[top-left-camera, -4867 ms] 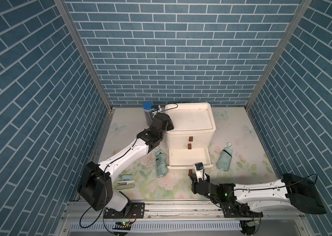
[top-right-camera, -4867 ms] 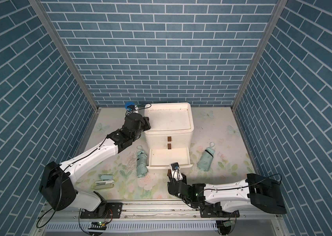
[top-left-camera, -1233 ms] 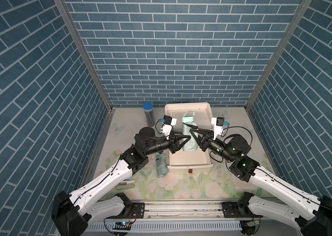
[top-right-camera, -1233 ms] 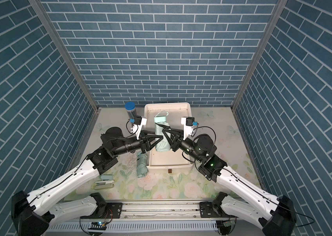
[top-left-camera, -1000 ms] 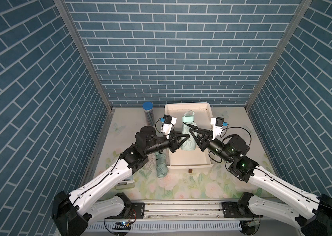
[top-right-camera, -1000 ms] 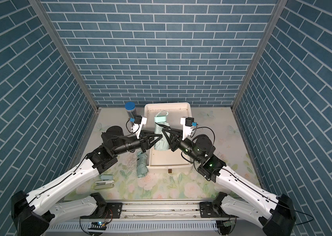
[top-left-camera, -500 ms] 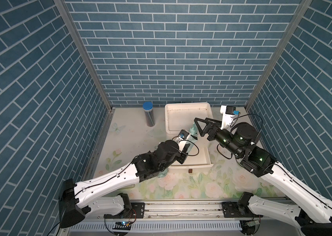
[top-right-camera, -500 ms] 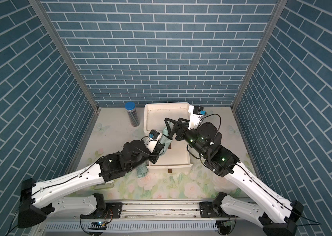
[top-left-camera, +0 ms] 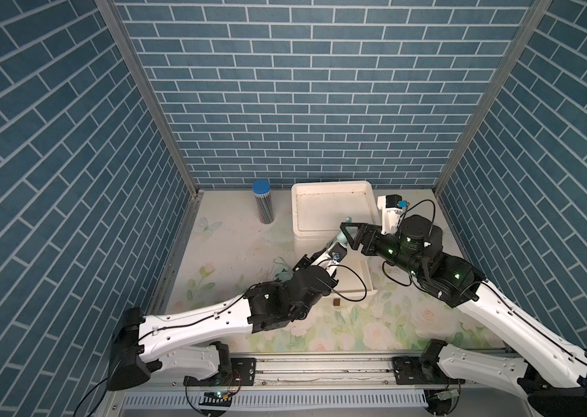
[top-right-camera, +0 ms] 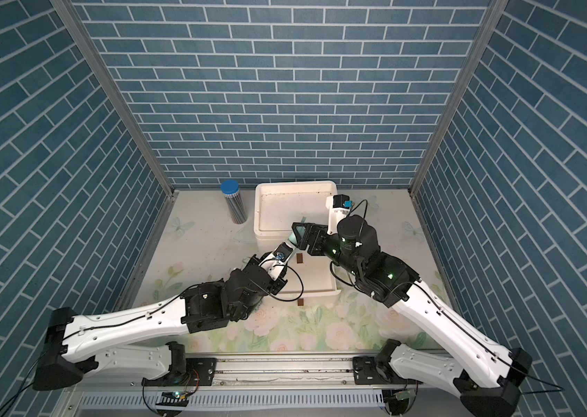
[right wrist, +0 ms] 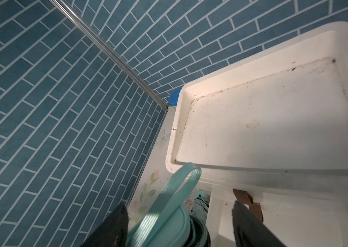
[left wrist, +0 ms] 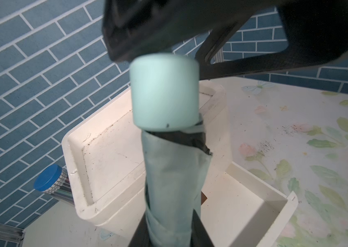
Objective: Place the umbrella in the drawer by color
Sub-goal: Pick up the umbrella from the center of the board, then place the umbrella in the drawer.
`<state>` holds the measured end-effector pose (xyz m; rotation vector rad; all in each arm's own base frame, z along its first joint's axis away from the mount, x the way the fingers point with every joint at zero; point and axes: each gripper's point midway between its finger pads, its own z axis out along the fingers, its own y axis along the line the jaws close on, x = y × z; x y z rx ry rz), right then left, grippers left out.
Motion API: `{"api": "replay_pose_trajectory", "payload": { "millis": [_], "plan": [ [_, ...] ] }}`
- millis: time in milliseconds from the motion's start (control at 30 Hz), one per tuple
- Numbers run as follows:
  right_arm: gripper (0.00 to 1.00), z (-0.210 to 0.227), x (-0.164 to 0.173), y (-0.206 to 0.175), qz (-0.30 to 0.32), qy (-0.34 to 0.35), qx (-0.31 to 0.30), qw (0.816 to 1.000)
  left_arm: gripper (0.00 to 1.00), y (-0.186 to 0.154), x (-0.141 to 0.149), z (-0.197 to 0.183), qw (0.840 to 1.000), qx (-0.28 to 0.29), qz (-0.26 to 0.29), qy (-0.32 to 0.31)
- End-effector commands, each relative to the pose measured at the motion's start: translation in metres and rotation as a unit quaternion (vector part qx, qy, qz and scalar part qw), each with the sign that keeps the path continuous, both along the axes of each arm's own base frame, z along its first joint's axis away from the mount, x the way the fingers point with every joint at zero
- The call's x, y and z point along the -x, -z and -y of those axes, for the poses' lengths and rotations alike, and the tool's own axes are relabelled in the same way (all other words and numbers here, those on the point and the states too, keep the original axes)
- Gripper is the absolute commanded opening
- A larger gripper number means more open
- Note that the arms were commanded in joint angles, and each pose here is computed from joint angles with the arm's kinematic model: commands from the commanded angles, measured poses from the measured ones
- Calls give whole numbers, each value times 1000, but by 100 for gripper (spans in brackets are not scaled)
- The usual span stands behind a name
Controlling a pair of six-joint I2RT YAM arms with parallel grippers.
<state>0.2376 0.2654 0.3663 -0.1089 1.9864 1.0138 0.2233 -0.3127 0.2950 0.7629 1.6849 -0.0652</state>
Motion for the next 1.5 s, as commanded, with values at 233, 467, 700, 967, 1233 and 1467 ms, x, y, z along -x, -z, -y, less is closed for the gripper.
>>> {"api": "replay_pose_trajectory", "payload": {
  "millis": [233,467,700,967,1233,1467],
  "plan": [
    [85,-5,9,17,-40,-23,15,999,0,-8,1,12,999,-22,35,-9],
    [82,-4,12,36,-68,-21,20,997,0,-3,-1,10,996,-56,57,-32],
    [77,-17,25,38,-90,-67,6,994,0,-4,1,9,996,-55,66,-22],
    [82,-1,26,53,-105,-45,39,993,0,-8,15,16,997,-15,41,58],
    [84,14,24,44,-80,-38,41,995,0,-11,18,17,993,14,1,113],
    [90,19,49,16,72,-109,2,991,0,-20,27,24,932,128,-173,290]
  ]
}}
